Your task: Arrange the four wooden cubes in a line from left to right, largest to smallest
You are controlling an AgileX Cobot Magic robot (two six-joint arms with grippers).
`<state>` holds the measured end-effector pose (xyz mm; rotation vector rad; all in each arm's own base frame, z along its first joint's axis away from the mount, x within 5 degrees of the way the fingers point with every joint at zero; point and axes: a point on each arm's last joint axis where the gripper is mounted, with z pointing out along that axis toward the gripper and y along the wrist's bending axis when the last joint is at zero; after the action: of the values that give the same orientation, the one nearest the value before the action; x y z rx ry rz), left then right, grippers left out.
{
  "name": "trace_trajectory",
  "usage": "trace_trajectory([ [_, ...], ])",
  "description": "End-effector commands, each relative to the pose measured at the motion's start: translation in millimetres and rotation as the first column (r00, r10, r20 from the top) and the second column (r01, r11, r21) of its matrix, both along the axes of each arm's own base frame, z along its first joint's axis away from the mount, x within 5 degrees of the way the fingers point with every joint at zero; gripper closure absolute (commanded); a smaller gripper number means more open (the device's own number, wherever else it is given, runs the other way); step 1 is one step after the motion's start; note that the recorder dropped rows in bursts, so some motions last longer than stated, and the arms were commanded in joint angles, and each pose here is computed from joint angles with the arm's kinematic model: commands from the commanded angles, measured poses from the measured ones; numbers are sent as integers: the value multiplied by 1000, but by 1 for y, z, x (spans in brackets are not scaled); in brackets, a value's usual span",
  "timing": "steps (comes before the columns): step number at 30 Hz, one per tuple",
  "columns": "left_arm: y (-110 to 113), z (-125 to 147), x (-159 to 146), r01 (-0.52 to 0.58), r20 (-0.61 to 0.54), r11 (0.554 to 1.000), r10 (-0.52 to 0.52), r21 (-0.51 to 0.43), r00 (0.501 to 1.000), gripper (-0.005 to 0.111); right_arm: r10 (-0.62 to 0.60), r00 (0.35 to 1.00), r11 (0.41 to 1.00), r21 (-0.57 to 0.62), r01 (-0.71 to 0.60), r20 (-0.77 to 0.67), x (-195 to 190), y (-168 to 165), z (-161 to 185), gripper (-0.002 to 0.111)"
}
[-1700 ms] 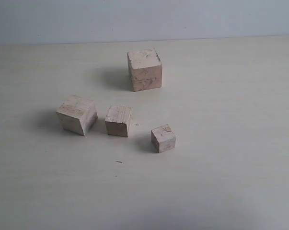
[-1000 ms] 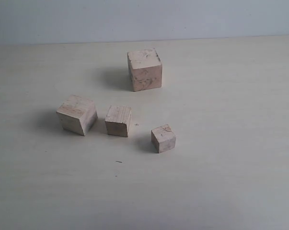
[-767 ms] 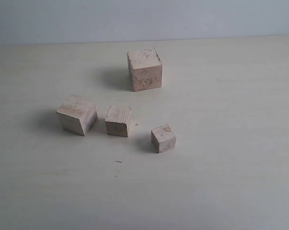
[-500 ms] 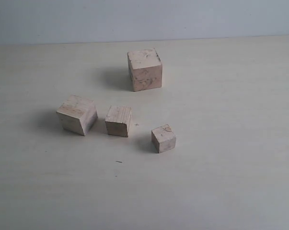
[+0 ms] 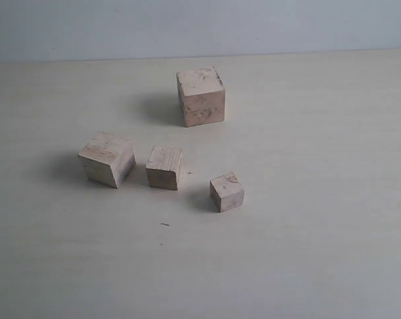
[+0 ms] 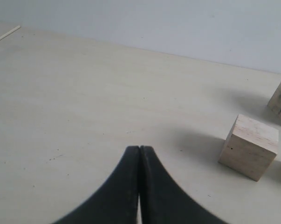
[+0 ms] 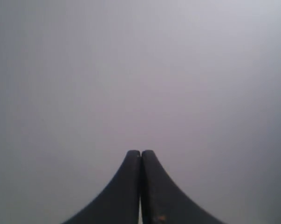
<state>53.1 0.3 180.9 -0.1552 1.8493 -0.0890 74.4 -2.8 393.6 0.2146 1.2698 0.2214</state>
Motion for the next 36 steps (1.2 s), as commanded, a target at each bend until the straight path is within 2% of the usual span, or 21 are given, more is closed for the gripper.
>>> trace_trajectory([
  [1,0,-1,0,7,7,1000,-7,6,1000,107,142,891,989,107,-106,-431,65,9,14,108],
  [2,0,-1,0,7,7,1000,-7,6,1000,107,205,838,978,127,-163,-505,77,15,10,108],
  [3,0,-1,0,7,7,1000,-7,6,1000,107,344,680,935,174,-308,-647,101,34,-7,108],
  [4,0,-1,0,7,7,1000,-7,6,1000,107,411,576,896,199,-396,-707,110,46,-18,108],
  [5,0,-1,0,7,7,1000,-7,6,1000,107,505,363,799,265,-540,-783,123,67,-41,108],
  [6,0,-1,0,7,7,1000,-7,6,1000,107,537,243,745,318,-587,-808,128,77,-54,108],
  [7,0,-1,0,7,7,1000,-7,6,1000,107,565,79,680,409,-609,-821,139,91,-75,108],
  [8,0,-1,0,7,7,1000,-7,6,1000,107,570,30,667,441,-601,-821,146,96,-85,108],
  [9,0,-1,0,7,7,1000,-7,6,1000,107,585,18,680,477,-557,-811,163,101,-99,108],
  [11,0,-1,0,7,7,1000,-7,6,1000,107,586,51,726,496,-477,-809,190,103,-123,108],
  [12,0,-1,0,7,7,1000,-7,6,1000,107,589,35,736,518,-436,-807,196,104,-133,108],
  [13,0,-1,0,7,7,1000,-7,6,1000,107,616,37,739,561,-372,-787,204,106,-142,108],
  [15,0,-1,0,7,7,1000,-7,6,1000,107,668,33,708,621,-335,-744,214,111,-152,108],
  [16,0,-1,0,7,7,1000,-7,6,1000,107,700,60,680,638,-361,-712,220,114,-152,108],
  [18,0,-1,0,7,7,1000,-7,6,1000,107,734,68,590,586,-555,-675,231,124,-148,102],
  [19,0,-1,0,7,7,1000,-7,6,1000,107,734,75,577,560,-595,-676,235,128,-144,98],
  [22,0,-1,0,7,7,1000,-7,6,1000,107,700,82,561,475,-678,-709,246,148,-136,78],
  [26,0,-1,0,7,7,1000,-7,6,1000,107,602,132,541,281,-793,-788,257,182,-133,45],
  [28,0,-1,0,7,7,1000,-7,6,1000,107,578,141,528,236,-816,-804,263,198,-131,34],
  [33,0,-1,0,7,7,1000,-7,6,1000,107,531,114,476,184,-860,-840,275,236,-139,28],
  [36,0,-1,0,7,7,1000,-7,6,1000,107,454,121,473,123,-872,-883,286,251,-149,28],
])
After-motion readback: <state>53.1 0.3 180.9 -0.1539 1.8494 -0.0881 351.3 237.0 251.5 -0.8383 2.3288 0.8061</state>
